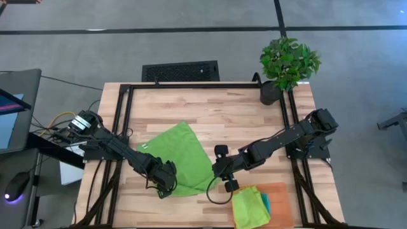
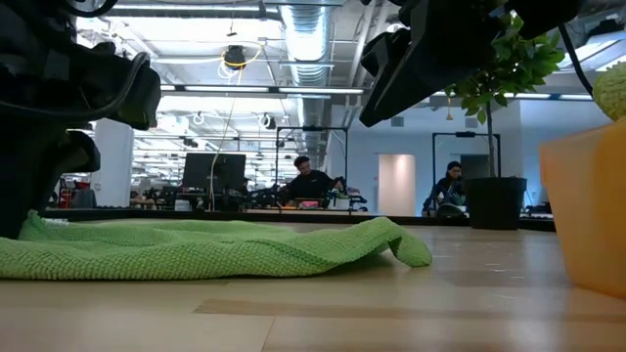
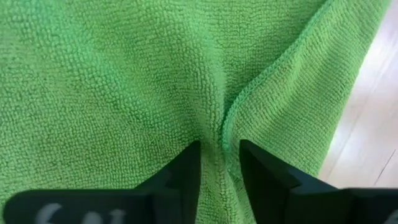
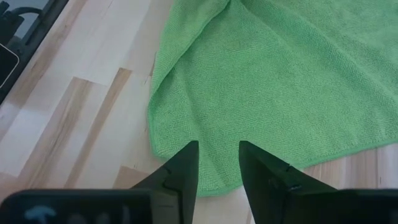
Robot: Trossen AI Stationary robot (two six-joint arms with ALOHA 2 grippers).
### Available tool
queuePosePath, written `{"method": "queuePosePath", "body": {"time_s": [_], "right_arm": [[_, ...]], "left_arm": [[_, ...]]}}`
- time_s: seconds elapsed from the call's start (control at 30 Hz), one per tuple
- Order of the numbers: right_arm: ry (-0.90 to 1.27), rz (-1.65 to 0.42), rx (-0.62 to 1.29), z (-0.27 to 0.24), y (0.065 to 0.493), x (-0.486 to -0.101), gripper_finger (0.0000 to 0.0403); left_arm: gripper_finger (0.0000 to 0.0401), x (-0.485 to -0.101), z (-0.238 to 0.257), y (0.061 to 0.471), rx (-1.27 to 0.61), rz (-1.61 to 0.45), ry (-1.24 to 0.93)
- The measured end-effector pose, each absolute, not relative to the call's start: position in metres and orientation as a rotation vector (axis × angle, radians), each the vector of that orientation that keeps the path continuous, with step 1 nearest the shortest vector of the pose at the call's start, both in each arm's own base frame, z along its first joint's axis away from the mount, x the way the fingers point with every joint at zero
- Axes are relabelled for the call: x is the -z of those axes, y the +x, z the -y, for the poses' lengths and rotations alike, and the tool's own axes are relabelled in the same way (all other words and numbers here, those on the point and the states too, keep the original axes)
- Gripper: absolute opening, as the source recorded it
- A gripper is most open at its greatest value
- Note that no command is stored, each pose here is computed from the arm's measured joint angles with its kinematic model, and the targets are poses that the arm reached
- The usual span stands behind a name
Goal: Fold microfiber towels
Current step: Fold the green microfiber towel
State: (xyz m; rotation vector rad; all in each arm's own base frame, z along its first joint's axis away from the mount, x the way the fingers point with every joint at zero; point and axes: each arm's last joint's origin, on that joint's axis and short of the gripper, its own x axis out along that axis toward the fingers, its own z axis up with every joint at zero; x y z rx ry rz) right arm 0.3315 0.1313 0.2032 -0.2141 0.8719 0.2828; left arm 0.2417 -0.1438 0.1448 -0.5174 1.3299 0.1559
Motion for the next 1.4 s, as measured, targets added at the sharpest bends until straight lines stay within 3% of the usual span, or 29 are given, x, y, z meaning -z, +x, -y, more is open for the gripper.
{"method": "queuePosePath", "body": {"time_s": [0.17, 0.37, 0.53, 0.77, 1.4], "right_arm": [[-0.212, -0.866, -0.283, -0.132, 0.332, -0.204, 0.0133], [-0.197, -0.866, -0.275, -0.131, 0.332, -0.204, 0.0131], [-0.187, -0.867, -0.271, -0.131, 0.332, -0.204, 0.0131], [-0.182, -0.868, -0.268, -0.131, 0.332, -0.204, 0.0131], [-0.184, -0.877, -0.268, -0.131, 0.332, -0.202, 0.0140]], "left_arm": [[0.0130, -0.145, 0.142, 0.244, -0.082, -1.349, -0.493], [0.0131, -0.150, 0.143, 0.249, -0.062, -1.301, -0.443], [0.0106, -0.150, 0.142, 0.248, -0.060, -1.310, -0.411], [0.0010, -0.150, 0.141, 0.246, -0.081, -1.317, -0.393], [0.0000, -0.184, 0.160, 0.253, -0.103, -1.305, -0.362]]}}
